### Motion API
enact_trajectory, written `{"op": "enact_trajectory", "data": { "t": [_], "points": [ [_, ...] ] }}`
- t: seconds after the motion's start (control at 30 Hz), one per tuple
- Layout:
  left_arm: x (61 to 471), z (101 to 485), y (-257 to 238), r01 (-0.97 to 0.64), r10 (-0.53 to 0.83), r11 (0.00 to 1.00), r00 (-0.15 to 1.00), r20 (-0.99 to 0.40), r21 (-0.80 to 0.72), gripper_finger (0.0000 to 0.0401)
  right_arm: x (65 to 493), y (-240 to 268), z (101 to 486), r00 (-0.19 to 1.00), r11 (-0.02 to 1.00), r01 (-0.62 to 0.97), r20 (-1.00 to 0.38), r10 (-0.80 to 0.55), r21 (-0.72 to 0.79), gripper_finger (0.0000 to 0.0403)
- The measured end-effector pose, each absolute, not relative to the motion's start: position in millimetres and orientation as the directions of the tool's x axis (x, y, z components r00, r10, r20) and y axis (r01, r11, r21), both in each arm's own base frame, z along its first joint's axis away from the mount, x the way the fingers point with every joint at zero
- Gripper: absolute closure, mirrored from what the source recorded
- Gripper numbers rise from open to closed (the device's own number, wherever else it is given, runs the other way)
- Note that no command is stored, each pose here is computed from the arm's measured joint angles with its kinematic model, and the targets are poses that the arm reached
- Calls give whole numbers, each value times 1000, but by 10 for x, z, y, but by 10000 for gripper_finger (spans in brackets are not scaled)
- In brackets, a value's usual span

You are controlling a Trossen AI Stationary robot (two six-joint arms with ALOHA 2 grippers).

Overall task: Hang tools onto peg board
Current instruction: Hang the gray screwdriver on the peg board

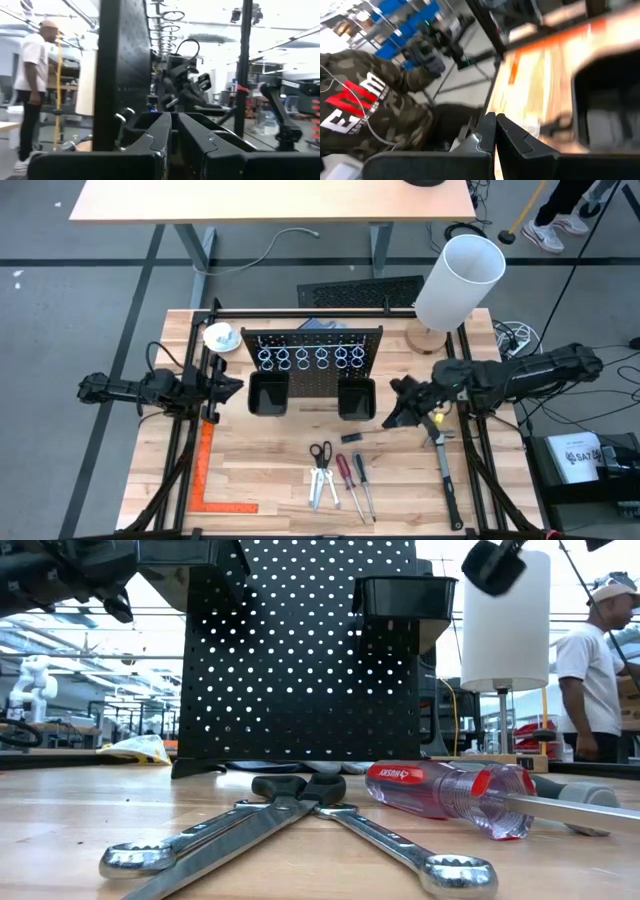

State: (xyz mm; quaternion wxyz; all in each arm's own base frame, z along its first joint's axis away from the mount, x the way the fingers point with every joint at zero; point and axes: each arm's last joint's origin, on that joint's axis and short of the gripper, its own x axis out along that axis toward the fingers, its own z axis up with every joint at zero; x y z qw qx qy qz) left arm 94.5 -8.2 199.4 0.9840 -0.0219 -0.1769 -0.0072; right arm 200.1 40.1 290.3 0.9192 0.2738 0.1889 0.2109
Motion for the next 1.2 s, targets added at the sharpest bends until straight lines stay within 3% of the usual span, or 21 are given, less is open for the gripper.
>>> {"op": "enact_trajectory", "data": {
  "t": [0.27,0.4,0.73,0.97,1.2],
  "points": [
    [944,1998,-83,32,-12,998,937,348,-54,360,1942,605,2883,778,680,-284,-252,576,677,399],
    [939,2014,-102,96,-79,995,932,353,-30,379,1893,716,2890,767,671,-289,-255,589,683,399],
    [929,2042,-116,148,-123,988,922,368,-41,396,2085,1097,2421,623,635,-19,-488,612,772,399],
    [920,2067,-115,150,-122,988,913,389,-40,395,2164,1388,2012,581,671,225,-650,490,706,399],
    [920,2068,-115,159,-122,985,913,389,-63,394,2159,1538,1771,648,681,406,-717,255,610,385]
  ]
}}
